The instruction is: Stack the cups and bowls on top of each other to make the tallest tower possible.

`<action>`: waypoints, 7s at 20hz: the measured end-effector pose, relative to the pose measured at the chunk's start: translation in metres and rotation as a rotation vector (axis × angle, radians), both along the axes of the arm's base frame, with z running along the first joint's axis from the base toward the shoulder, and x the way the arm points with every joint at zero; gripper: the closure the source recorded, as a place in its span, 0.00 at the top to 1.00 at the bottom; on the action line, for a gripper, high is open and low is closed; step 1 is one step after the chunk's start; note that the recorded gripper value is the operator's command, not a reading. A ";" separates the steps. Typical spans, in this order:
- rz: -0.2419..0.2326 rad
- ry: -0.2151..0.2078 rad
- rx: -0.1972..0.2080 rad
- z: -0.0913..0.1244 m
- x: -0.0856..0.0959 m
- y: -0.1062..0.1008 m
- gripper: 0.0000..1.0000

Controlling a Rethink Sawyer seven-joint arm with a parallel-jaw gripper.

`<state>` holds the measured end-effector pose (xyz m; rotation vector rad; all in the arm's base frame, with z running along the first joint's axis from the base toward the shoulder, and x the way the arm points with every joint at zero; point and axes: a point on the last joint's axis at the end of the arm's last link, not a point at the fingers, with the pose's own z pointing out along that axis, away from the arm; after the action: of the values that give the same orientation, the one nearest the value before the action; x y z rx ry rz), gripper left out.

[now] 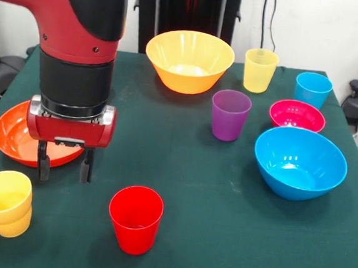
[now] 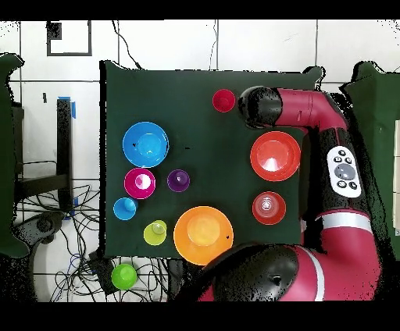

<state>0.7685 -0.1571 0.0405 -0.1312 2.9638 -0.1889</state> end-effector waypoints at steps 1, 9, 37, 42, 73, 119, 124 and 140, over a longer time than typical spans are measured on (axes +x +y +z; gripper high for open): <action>0.003 0.003 0.001 -0.004 -0.001 -0.002 1.00; 0.034 0.009 0.011 -0.020 -0.007 -0.015 1.00; 0.081 -0.013 0.040 -0.017 0.002 -0.008 1.00; 0.083 -0.018 0.046 -0.017 0.003 -0.006 1.00; 0.109 -0.041 0.054 -0.014 0.004 -0.029 1.00; 0.104 0.021 0.089 -0.063 -0.033 -0.062 1.00; 0.093 0.040 0.108 -0.077 -0.043 -0.064 1.00; 0.082 -0.011 0.080 -0.059 -0.034 -0.081 0.00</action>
<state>0.7344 -0.2377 -0.0184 -0.2394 2.9434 -0.0607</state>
